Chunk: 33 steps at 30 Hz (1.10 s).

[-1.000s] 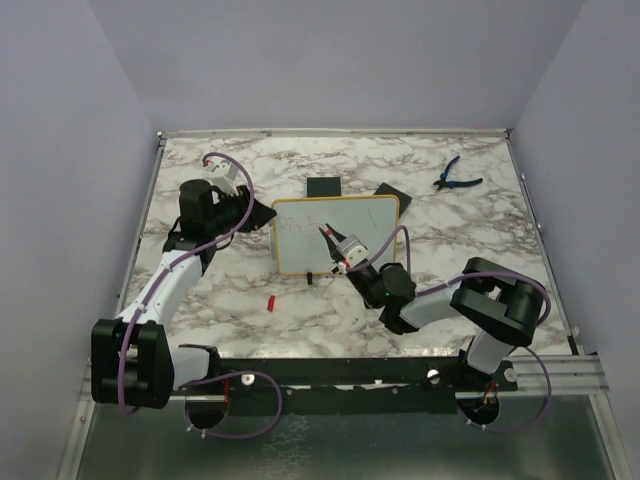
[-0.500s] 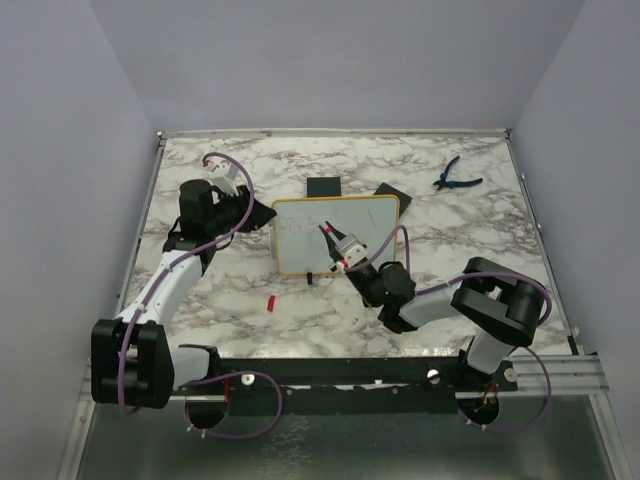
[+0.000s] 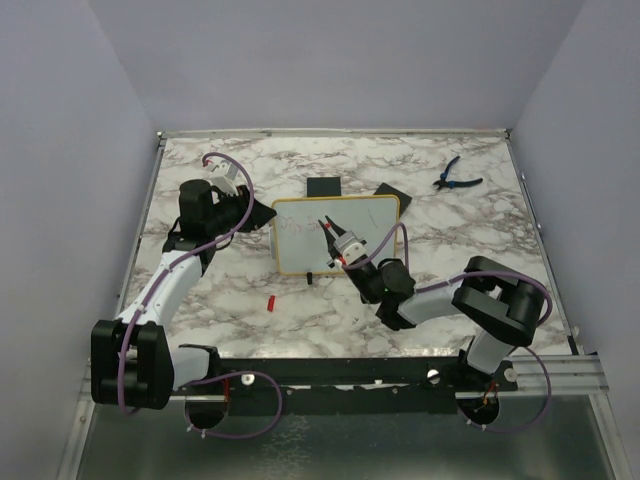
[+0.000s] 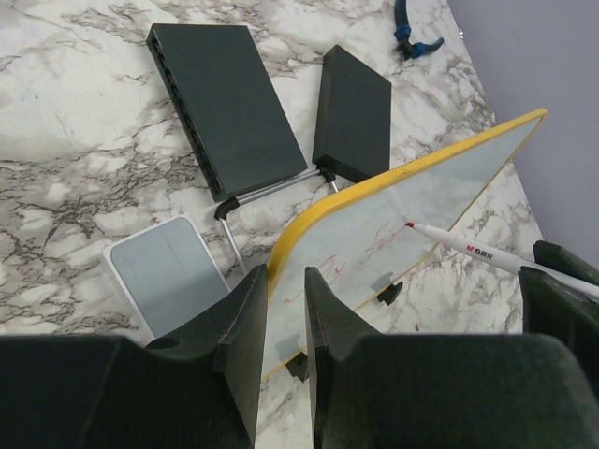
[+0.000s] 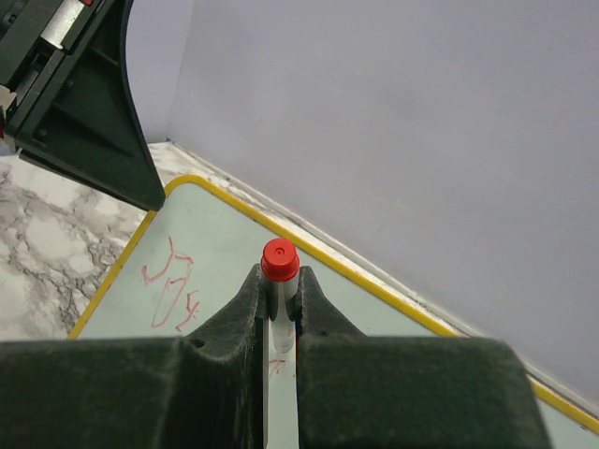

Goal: Write a sentence on the whiteboard

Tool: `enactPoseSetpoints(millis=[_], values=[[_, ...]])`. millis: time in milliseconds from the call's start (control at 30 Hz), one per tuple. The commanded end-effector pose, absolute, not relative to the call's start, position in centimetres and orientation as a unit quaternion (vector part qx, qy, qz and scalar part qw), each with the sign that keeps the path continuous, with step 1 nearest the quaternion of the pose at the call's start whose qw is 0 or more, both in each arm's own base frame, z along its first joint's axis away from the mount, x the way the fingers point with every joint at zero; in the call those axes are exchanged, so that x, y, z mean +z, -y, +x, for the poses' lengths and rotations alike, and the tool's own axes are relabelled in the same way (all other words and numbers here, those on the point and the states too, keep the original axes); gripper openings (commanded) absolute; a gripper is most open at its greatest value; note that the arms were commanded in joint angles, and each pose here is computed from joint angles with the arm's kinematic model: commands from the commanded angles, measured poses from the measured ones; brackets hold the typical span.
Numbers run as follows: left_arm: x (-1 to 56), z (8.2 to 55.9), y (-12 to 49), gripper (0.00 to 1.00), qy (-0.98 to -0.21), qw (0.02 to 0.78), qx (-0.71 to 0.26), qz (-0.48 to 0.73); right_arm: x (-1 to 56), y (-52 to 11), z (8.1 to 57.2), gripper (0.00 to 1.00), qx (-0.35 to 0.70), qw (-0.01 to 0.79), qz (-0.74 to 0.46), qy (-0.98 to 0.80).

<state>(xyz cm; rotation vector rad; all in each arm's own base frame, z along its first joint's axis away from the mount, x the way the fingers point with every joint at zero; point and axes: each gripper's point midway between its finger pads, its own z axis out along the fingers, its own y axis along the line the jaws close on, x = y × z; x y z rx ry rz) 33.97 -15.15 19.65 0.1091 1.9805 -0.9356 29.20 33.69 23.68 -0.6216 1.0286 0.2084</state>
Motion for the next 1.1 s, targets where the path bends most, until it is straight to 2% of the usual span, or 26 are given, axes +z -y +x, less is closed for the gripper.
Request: enactPoseSetpoints(millis=[0,1067], values=[[20.6,33.6,15.4,0.24,-0.794,0.47,-0.382,0.058,29.5,-31.6,29.1,0.01,0.108,0.876,-0.209,-0.42],[20.6,33.7,15.4,0.24,-0.794,0.47,-0.382,0.059,27.0,-30.8,28.8,0.01,0.121,0.859,-0.211,-0.45]])
